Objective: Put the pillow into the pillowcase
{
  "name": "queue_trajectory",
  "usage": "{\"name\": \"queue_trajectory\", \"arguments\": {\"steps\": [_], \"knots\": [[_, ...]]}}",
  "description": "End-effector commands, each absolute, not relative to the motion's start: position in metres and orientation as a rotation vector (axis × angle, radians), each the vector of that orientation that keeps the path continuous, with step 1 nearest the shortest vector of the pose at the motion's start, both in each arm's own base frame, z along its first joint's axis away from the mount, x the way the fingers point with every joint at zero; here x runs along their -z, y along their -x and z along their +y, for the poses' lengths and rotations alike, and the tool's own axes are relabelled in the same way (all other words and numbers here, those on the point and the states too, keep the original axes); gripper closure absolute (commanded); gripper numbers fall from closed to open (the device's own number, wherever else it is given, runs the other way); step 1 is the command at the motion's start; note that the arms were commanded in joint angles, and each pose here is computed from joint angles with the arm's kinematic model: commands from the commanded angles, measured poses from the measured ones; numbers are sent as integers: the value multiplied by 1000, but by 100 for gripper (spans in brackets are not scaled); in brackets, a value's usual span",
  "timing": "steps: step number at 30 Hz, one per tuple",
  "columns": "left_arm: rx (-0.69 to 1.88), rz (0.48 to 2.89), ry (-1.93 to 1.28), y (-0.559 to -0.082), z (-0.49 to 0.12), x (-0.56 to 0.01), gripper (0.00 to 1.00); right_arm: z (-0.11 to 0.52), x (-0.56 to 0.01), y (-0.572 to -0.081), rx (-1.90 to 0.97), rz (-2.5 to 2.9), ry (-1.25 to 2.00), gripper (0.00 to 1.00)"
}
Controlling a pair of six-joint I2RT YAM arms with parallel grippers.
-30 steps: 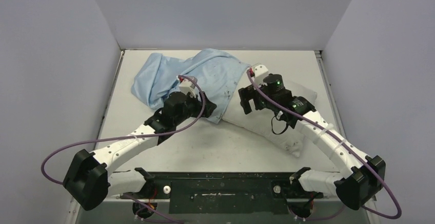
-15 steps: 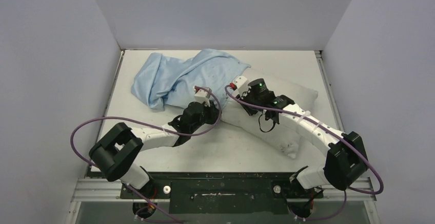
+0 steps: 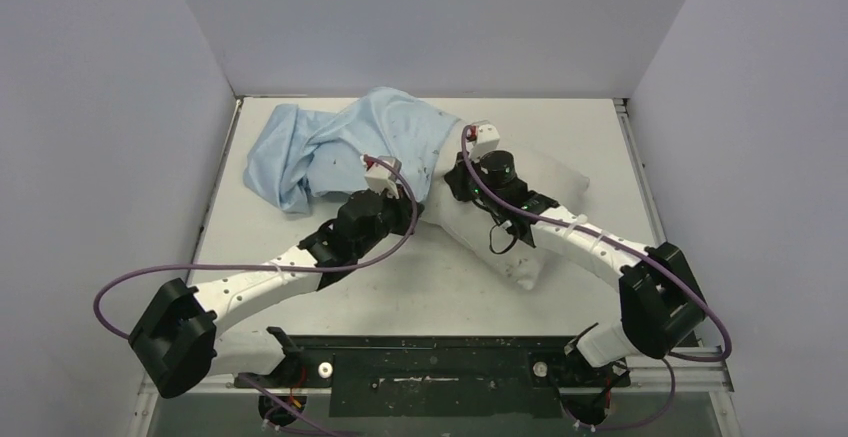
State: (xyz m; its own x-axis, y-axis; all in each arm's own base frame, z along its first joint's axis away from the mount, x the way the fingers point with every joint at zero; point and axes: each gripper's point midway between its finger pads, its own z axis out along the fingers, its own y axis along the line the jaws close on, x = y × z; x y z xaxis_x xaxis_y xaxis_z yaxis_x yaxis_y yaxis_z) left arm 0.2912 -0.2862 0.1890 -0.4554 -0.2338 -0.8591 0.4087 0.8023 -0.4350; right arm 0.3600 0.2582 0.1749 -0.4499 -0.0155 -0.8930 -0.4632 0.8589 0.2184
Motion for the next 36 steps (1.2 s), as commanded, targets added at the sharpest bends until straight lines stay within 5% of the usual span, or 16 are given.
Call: {"name": "queue_trajectory", "arguments": {"steps": [1, 12, 13, 19, 23, 30, 36], "knots": [[1042, 1799, -199, -256, -334, -254, 100, 310, -253, -378, -765, 1699, 98, 100], [989, 1853, -97, -243, -327, -229, 100, 325, -211, -353, -778, 1812, 44, 99], [975, 1858, -92, -244, -323, -231, 100, 320, -208, -348, -765, 1848, 57, 87], [836, 1884, -62, -255, -296, -260, 63, 268, -219, -333, -801, 1981, 119, 34], [680, 1887, -64, -279, -271, -279, 48, 230, -248, -330, -776, 1973, 139, 14], [376, 1979, 45, -374, -214, -277, 47, 169, -264, -382, -714, 2007, 97, 8], [324, 1995, 48, -437, -224, -273, 47, 168, -232, -431, -639, 2168, 140, 6]]}}
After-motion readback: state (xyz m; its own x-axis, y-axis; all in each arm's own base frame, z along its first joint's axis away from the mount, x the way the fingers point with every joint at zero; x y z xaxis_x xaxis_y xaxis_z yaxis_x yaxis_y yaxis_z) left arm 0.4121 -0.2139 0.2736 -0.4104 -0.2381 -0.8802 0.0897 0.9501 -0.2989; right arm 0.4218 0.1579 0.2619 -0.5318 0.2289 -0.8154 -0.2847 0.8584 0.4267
